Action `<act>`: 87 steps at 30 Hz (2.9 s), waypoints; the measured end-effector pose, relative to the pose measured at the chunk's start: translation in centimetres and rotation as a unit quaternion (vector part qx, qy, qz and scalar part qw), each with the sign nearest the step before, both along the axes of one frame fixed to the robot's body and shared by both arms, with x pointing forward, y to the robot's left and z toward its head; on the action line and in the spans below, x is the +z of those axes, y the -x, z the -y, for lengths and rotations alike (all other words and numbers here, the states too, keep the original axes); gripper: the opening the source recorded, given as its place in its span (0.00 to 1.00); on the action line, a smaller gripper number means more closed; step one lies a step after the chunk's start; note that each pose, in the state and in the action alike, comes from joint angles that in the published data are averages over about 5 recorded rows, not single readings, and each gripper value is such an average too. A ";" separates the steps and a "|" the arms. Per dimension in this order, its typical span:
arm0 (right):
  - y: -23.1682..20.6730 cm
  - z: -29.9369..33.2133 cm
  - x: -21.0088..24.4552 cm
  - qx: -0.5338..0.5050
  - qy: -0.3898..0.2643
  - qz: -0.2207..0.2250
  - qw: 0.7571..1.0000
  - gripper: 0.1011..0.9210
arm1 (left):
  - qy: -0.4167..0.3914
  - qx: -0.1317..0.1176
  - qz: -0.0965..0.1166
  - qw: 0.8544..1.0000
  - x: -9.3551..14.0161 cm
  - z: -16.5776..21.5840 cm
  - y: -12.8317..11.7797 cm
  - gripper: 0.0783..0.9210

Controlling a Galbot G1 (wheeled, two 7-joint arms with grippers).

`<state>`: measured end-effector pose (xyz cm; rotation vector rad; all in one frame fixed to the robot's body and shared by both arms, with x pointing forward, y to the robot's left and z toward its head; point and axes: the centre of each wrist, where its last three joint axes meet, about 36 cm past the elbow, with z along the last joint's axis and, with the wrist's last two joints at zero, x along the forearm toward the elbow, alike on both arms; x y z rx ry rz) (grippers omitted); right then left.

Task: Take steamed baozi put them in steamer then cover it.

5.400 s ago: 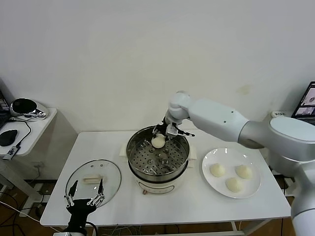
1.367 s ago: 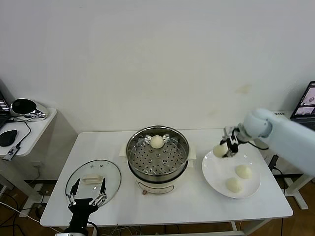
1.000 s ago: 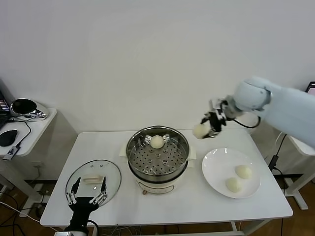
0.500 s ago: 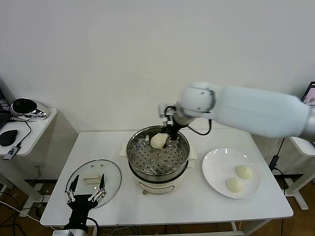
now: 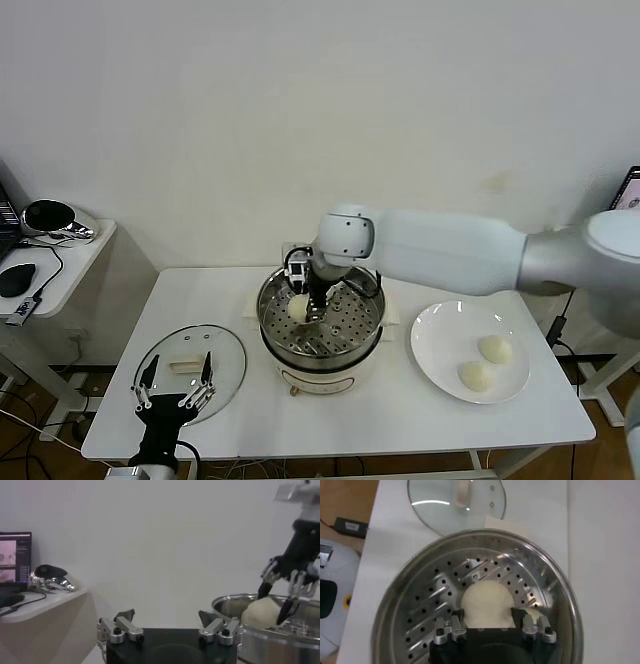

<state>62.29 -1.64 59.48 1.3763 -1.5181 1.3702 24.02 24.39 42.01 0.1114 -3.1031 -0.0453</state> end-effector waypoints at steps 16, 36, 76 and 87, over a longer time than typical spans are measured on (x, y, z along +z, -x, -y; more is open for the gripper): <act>-0.9 -2.2 -1.8 -0.012 -0.001 -0.004 1.000 0.72 | 0.002 -0.001 0.002 1.000 -0.1 0.1 -0.1 0.88; -0.2 11.8 10.2 0.029 0.024 -0.006 0.999 0.88 | -0.001 -0.013 -0.003 1.000 -0.2 0.1 -0.3 0.88; 8.8 38.3 -8.8 -0.008 0.114 -0.022 0.993 0.88 | -0.016 0.001 -0.024 1.000 -0.8 0.1 1.4 0.88; 7.7 37.6 -12.0 -0.014 0.111 -0.020 0.994 0.88 | -0.019 0.005 -0.027 0.999 -1.0 -0.3 1.4 0.88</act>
